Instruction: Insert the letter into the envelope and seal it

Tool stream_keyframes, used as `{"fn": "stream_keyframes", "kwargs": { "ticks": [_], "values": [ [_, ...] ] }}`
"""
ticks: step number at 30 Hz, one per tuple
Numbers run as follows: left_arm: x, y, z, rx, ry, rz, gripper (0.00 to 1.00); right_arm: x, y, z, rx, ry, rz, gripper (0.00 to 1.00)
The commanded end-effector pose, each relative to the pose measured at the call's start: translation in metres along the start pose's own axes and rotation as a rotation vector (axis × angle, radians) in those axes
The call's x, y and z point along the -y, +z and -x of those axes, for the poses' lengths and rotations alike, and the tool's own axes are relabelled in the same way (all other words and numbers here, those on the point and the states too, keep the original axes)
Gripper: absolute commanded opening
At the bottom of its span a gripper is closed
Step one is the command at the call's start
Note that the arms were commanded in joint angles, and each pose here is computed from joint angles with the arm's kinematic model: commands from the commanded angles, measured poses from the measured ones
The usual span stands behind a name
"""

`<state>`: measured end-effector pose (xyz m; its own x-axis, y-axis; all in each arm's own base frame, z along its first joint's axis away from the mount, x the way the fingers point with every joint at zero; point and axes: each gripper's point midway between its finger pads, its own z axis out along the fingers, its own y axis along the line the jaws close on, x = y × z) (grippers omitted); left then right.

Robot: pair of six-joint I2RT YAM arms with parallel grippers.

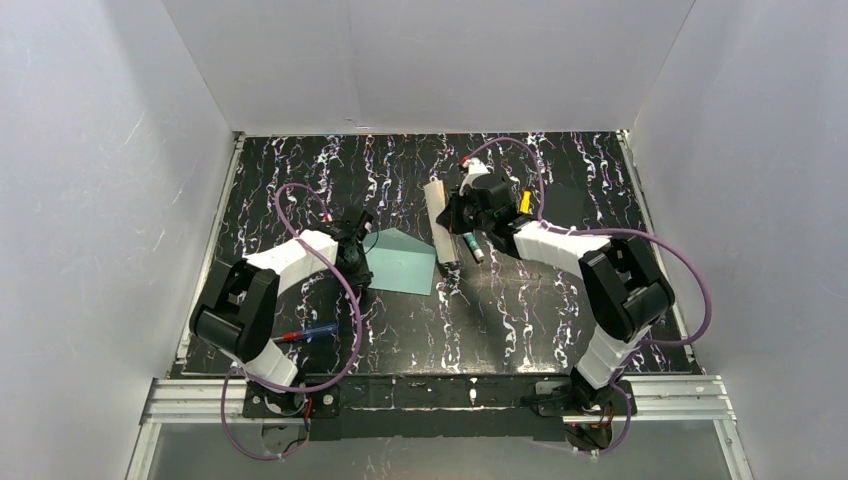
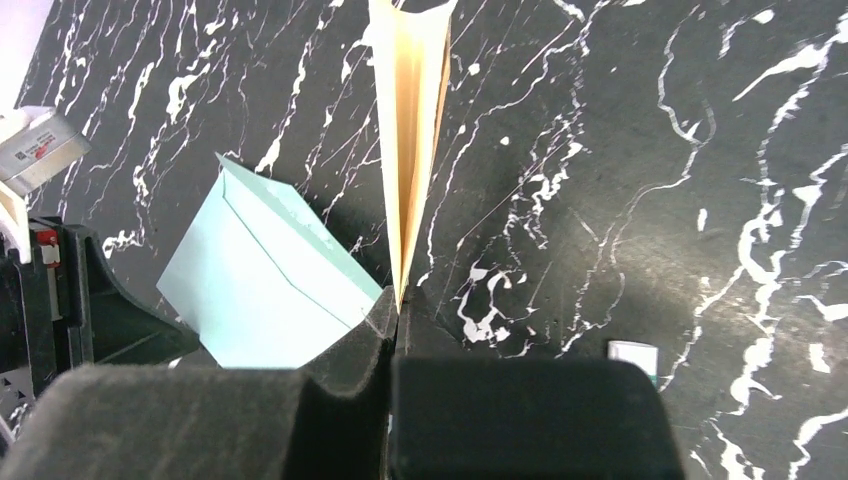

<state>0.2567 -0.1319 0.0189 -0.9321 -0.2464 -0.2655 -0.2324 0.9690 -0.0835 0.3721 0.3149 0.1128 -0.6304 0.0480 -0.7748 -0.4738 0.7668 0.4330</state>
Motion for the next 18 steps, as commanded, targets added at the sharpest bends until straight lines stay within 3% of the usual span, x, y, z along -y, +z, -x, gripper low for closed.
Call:
{"fn": "stream_keyframes", "kwargs": {
  "ticks": [1, 9, 18],
  "values": [
    [-0.020, 0.001, 0.008, 0.038, 0.002, 0.117, 0.22, -0.007, -0.020, 0.048, 0.131, -0.058, -0.026, 0.01],
    [-0.015, 0.014, 0.022, 0.053, 0.030, 0.116, 0.14, 0.002, 0.016, 0.077, 0.171, -0.140, -0.073, 0.01],
    [-0.018, 0.016, 0.019, 0.005, 0.037, 0.068, 0.15, -0.004, 0.056, 0.063, 0.098, -0.116, -0.004, 0.01]
  ]
}}
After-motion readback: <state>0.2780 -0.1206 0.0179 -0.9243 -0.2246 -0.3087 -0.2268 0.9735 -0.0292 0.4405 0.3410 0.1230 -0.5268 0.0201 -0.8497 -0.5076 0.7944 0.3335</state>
